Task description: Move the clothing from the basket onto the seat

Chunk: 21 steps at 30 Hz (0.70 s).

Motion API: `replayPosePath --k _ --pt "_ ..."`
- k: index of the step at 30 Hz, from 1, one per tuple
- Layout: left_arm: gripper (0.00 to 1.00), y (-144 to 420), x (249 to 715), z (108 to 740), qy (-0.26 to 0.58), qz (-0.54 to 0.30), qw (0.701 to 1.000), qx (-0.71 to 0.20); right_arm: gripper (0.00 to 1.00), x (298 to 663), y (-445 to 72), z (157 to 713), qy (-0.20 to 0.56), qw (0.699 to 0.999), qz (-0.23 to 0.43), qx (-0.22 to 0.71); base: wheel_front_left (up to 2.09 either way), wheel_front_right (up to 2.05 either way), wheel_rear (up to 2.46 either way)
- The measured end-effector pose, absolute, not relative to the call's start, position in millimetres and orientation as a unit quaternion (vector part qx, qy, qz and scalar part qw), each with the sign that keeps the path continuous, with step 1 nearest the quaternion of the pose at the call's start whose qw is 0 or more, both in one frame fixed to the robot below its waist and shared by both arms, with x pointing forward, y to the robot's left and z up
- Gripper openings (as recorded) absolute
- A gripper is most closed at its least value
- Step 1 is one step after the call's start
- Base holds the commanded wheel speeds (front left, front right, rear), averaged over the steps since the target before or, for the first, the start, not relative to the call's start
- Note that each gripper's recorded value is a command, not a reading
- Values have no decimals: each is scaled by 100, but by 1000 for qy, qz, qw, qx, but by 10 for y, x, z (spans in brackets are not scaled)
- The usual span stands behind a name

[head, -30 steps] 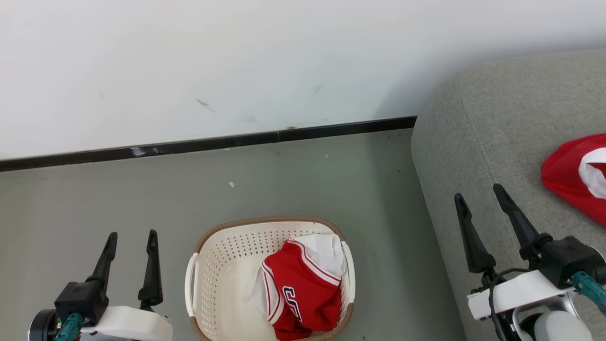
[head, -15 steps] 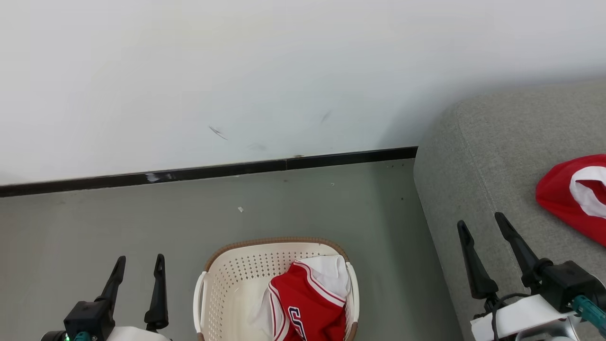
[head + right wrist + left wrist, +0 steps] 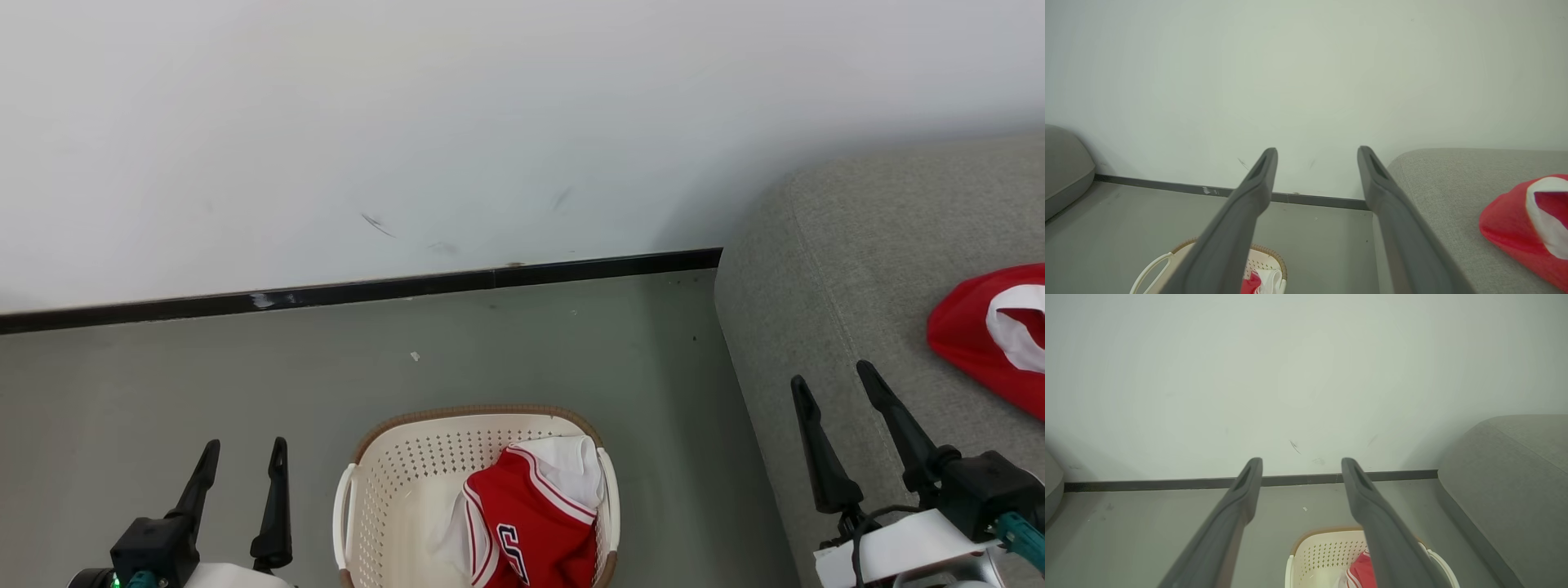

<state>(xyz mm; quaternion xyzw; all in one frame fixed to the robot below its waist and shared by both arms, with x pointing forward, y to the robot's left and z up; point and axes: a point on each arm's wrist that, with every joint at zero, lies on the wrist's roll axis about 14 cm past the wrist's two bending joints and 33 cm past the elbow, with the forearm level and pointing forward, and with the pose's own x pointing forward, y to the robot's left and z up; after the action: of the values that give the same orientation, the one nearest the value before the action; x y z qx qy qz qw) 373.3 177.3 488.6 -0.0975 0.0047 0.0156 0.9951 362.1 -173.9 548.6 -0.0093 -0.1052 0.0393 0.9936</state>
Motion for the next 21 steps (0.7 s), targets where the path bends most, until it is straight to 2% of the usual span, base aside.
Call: replayPosePath --k 12,21 --pt "100 1547 3823 4724 48 -30 995 -87 100 3686 -1927 5584 -119 992 12 -31 0 0 0" --pt "100 1261 3871 4374 120 -76 987 -77 100 3800 -2001 5597 -122 992 2 -36 0 0 0"
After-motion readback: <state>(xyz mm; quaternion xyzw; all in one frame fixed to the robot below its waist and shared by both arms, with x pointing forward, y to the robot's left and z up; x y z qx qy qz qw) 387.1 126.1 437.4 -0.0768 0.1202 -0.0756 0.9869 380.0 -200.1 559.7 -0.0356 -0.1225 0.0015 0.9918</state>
